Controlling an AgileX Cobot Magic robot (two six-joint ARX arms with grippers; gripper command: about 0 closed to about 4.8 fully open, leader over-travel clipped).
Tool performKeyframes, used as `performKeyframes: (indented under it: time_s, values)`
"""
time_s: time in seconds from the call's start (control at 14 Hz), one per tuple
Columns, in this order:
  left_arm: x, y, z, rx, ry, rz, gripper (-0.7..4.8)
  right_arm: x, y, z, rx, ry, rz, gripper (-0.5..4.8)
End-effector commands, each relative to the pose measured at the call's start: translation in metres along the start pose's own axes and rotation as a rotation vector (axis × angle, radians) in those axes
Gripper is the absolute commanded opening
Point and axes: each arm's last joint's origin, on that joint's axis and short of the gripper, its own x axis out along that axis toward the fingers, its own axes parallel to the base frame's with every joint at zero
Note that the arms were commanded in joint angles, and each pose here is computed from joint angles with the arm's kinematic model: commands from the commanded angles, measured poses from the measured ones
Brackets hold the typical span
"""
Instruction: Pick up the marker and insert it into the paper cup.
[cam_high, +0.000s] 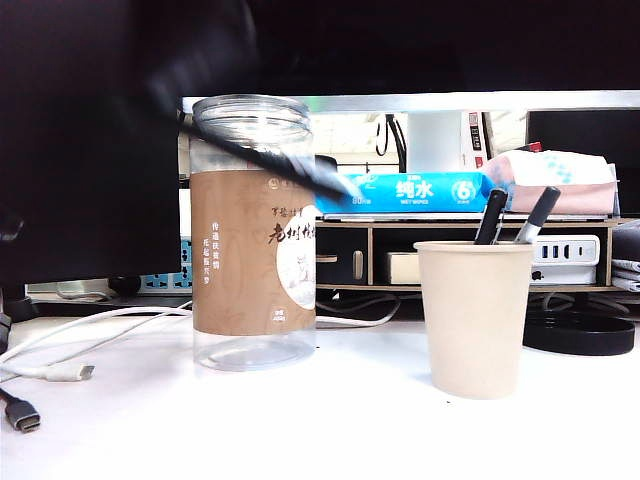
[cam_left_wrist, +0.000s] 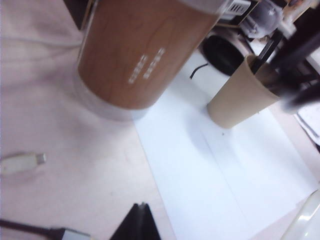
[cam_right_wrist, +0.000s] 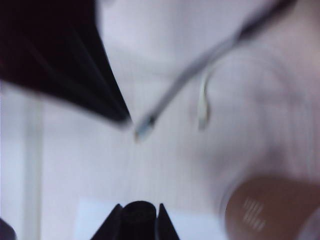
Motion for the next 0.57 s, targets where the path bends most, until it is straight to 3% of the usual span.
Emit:
performKeyframes:
  time_s: [0.07,0.36,0.57]
  values:
    - [0.0,-0.001,0.002,0.005,-0.013,-0.011,-0.05,-0.027,0.003,0.012,-0.011,-0.098,-0.003,0.51]
    - [0.0,-0.002,0.006,0.015,-0.054,-0.028,-0.05,-0.06,0.009,0.015,-0.018,-0.197,-0.021,0.51]
    - [-0.001,-0.006,0.012,0.032,-0.092,-0.1,-0.05,-0.092,0.003,0.01,0.031,-0.319,-0.016,0.51]
